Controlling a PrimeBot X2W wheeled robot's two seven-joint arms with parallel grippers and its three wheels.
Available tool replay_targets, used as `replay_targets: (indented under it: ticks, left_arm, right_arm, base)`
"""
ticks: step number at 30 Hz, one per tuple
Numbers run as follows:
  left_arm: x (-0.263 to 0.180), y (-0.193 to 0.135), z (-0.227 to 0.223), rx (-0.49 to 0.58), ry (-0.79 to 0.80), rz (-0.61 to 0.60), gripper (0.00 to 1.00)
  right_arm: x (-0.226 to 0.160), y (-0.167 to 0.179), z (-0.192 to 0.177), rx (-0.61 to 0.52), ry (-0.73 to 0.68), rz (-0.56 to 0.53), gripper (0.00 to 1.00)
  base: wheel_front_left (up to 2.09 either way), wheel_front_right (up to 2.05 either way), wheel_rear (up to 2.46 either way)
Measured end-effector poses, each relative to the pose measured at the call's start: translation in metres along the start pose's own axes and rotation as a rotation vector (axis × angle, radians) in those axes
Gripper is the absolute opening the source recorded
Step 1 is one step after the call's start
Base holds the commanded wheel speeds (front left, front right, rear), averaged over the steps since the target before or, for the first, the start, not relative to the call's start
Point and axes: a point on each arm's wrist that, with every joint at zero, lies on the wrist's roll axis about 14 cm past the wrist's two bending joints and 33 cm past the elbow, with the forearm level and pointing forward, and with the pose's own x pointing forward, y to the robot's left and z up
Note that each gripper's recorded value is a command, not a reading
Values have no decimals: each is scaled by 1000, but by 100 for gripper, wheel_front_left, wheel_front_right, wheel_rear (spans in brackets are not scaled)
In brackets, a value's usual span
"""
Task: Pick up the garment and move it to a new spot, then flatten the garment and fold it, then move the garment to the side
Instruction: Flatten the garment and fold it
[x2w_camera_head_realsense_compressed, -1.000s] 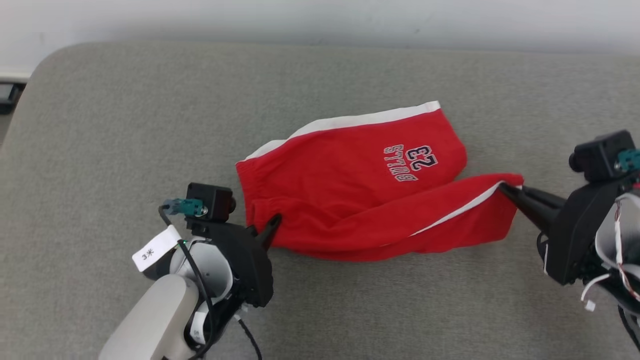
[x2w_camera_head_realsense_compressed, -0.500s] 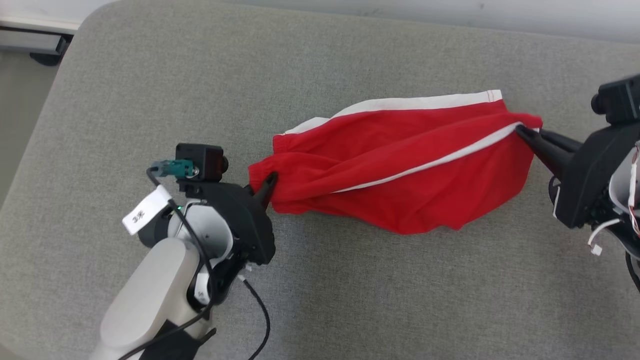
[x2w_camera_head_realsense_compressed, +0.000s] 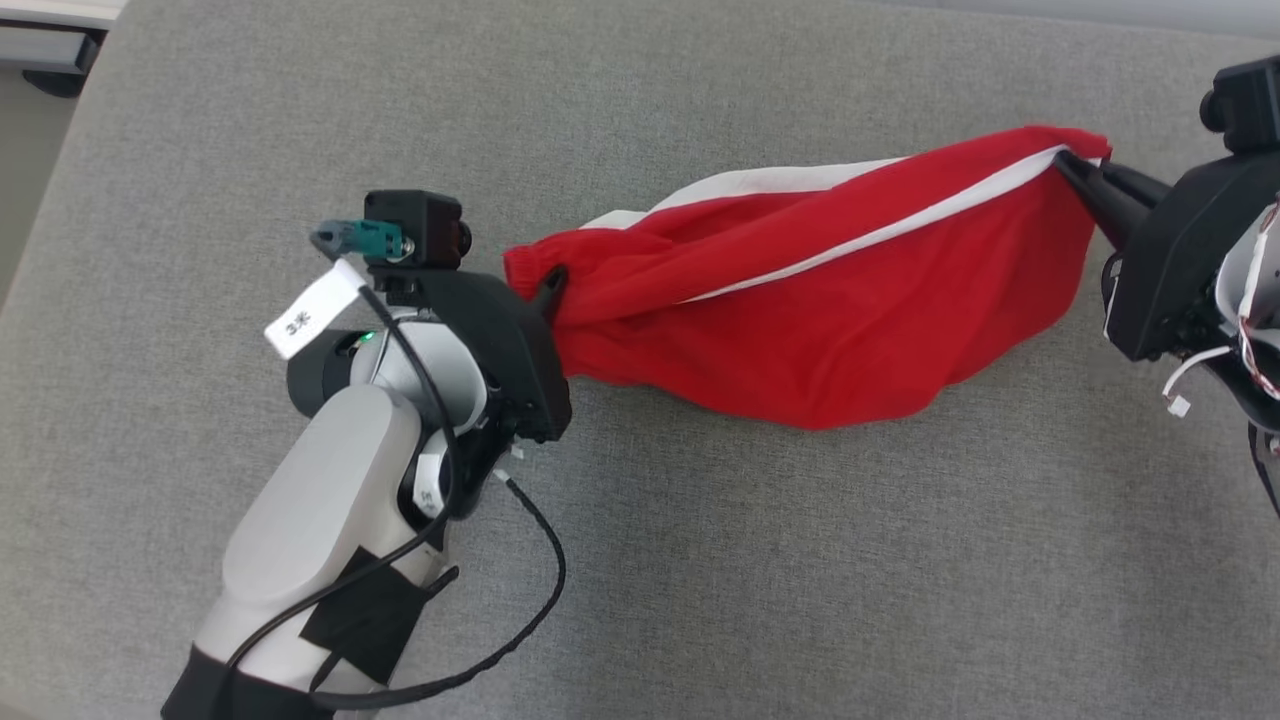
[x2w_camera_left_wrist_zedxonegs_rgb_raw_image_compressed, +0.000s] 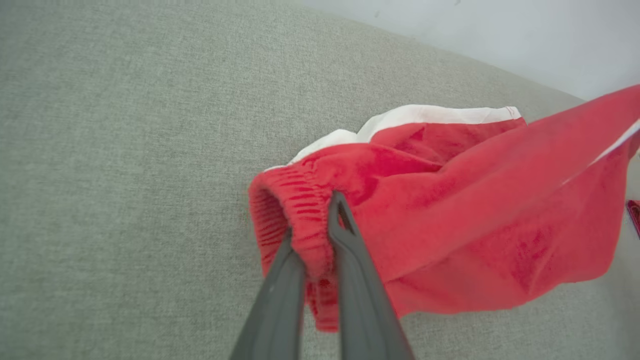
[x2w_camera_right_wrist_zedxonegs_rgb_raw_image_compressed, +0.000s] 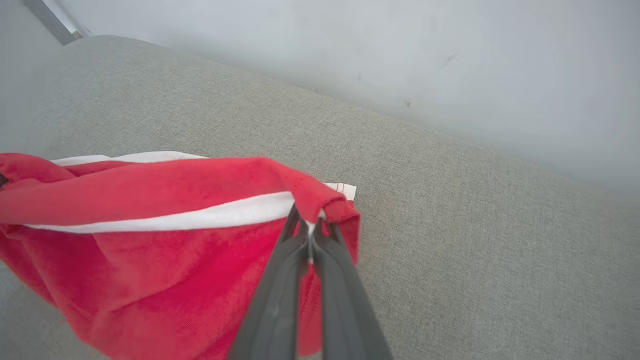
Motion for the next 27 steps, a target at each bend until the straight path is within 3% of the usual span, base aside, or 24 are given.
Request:
replay_targets:
  ticks: [7, 8, 9, 11, 12, 13, 27]
  left_arm:
    - [11, 2, -9, -2, 42, 11, 2]
    - [12, 3, -10, -2, 46, 14, 12]
    - [12, 4, -9, -1, 46, 16, 31]
    - [14, 5, -6, -2, 35, 19, 49]
    - [15, 5, -5, -2, 36, 21, 86]
    - [16, 5, -3, -2, 27, 23, 100]
    - [19, 15, 23, 9, -81, 54, 100]
  right_arm:
    - [15, -9, -6, 16, 10, -31, 0]
    - [17, -8, -7, 18, 9, -30, 0]
    - [19, -8, -8, 24, 8, -30, 0]
    - [23, -9, -10, 29, 12, -35, 0]
    - [24, -10, -10, 28, 9, -38, 0]
    - [26, -10, -10, 30, 8, -38, 0]
    - [49, -7, -6, 46, -36, -47, 0]
  base:
    - [0, 0, 0]
    - [0, 0, 0]
    - [0, 0, 0]
    - [0, 0, 0]
    - [0, 0, 0]
    - [0, 0, 0]
    - [0, 0, 0]
